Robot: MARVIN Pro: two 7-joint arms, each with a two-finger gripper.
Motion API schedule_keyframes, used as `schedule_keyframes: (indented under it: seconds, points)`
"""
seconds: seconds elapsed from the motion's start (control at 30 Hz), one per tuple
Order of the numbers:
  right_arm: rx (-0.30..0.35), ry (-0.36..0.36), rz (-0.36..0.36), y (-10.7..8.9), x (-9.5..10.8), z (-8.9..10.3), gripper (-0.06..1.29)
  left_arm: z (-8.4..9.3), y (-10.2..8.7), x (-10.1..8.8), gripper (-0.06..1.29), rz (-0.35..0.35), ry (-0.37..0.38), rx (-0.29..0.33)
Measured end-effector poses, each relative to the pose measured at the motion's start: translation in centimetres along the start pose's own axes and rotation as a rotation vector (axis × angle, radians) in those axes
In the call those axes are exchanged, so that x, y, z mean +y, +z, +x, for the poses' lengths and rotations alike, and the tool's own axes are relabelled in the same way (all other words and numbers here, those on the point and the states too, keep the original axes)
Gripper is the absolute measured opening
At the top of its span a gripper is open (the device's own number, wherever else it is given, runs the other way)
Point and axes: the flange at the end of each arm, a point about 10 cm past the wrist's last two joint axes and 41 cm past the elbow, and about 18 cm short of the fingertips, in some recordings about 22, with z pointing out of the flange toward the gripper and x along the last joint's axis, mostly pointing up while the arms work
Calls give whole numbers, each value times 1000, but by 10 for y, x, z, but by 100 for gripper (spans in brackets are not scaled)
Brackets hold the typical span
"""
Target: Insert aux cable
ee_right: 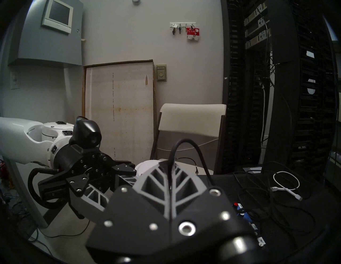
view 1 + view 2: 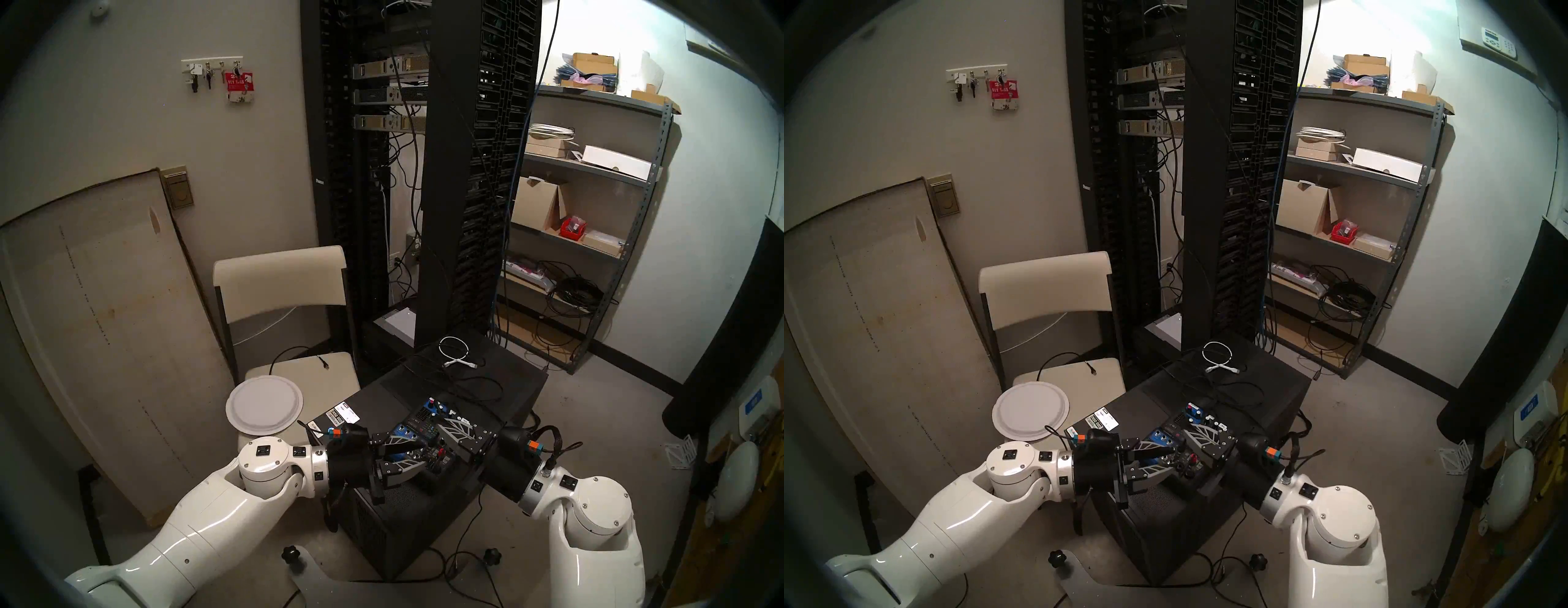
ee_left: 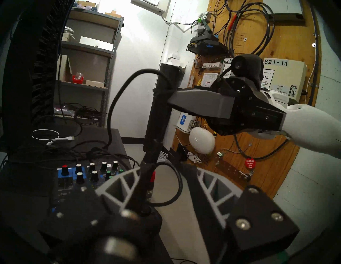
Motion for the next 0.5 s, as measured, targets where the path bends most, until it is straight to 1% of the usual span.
schedule_keyframes:
  seconds: [0.5]
  points:
    - [2, 0, 14, 1, -1, 1, -3, 5, 4, -8, 58, 34, 23, 2]
